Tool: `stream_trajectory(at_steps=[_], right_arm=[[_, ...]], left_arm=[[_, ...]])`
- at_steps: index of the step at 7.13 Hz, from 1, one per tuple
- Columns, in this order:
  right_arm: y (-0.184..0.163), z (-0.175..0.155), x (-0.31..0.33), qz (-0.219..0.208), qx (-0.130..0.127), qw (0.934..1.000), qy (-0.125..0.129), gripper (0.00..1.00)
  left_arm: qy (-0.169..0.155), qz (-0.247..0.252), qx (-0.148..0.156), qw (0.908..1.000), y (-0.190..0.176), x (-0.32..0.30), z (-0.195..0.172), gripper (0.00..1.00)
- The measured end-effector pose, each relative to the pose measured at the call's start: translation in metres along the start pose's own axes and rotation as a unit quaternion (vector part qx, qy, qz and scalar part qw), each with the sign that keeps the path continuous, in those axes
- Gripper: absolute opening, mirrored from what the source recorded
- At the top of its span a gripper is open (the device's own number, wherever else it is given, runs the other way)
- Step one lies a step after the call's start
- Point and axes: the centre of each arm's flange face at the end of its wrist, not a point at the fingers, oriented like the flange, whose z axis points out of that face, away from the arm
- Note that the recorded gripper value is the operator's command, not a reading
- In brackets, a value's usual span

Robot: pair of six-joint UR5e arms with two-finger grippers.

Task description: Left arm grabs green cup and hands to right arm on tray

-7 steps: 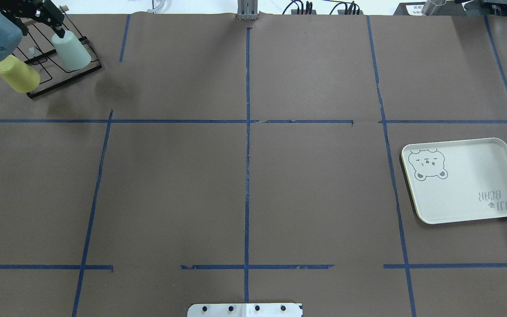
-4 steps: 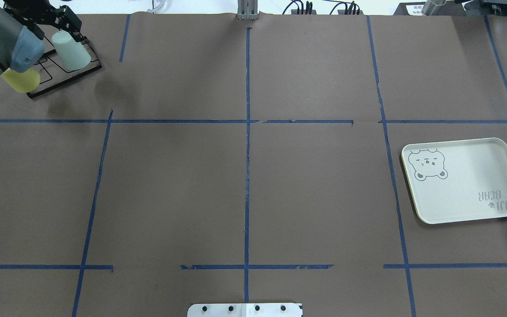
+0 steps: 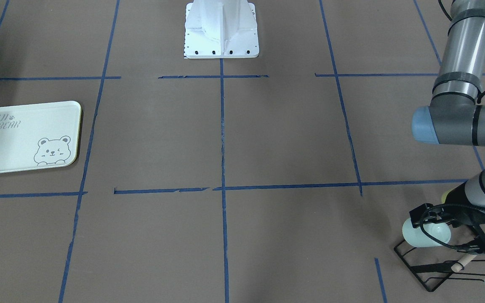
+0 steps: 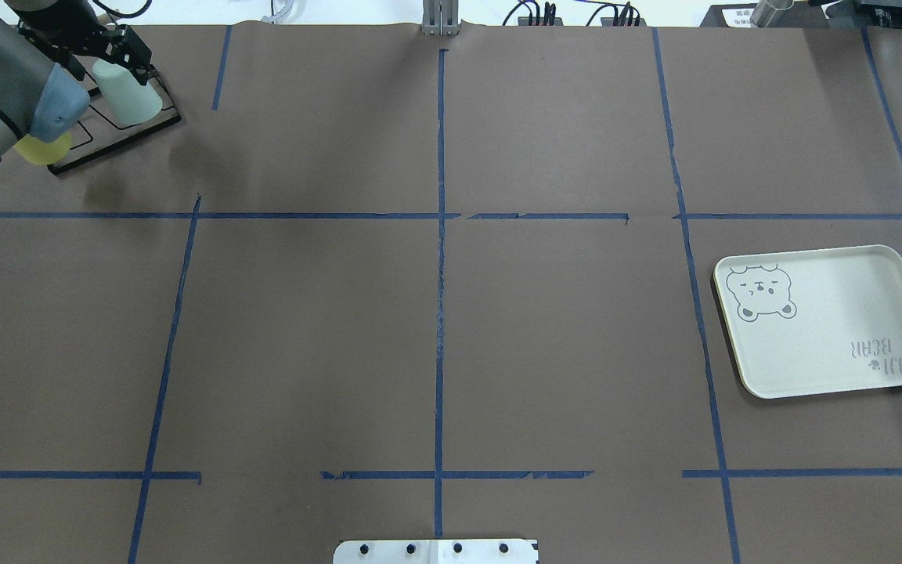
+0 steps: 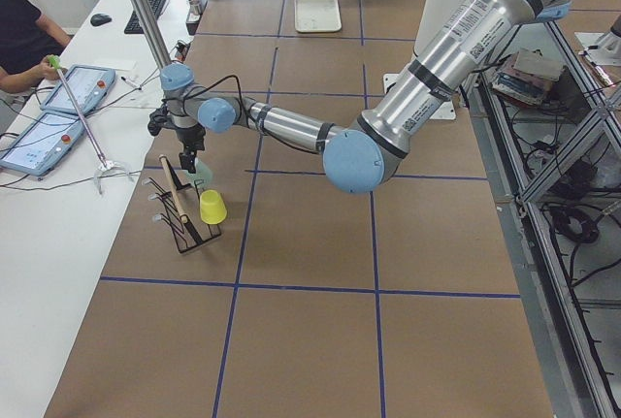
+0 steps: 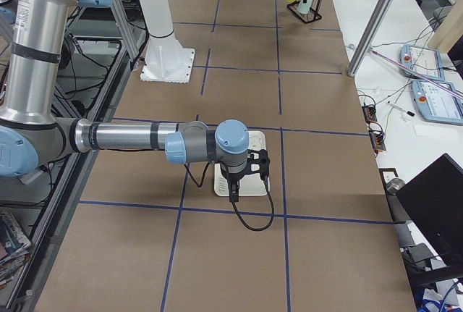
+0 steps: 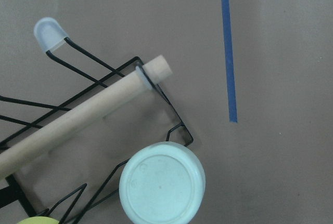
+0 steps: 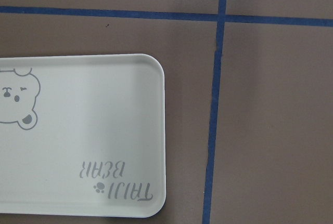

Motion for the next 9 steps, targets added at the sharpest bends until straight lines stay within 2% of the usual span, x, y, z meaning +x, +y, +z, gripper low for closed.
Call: stream_trajectory(at_steps=[6, 9], right_arm=[[0.000, 0.000, -0.001, -0.001, 0.000, 1.0000, -0.001, 1.00], [0.001, -0.001, -0.002, -0.003, 0.000, 0.9999, -0.010, 1.00]], left_arm=[[-0.001, -0.005, -0.002, 1.0000, -0.007, -0.011, 0.019, 1.00], [0.001, -0.003, 0.001, 1.0000, -0.014, -0.009, 0.023, 0.96]])
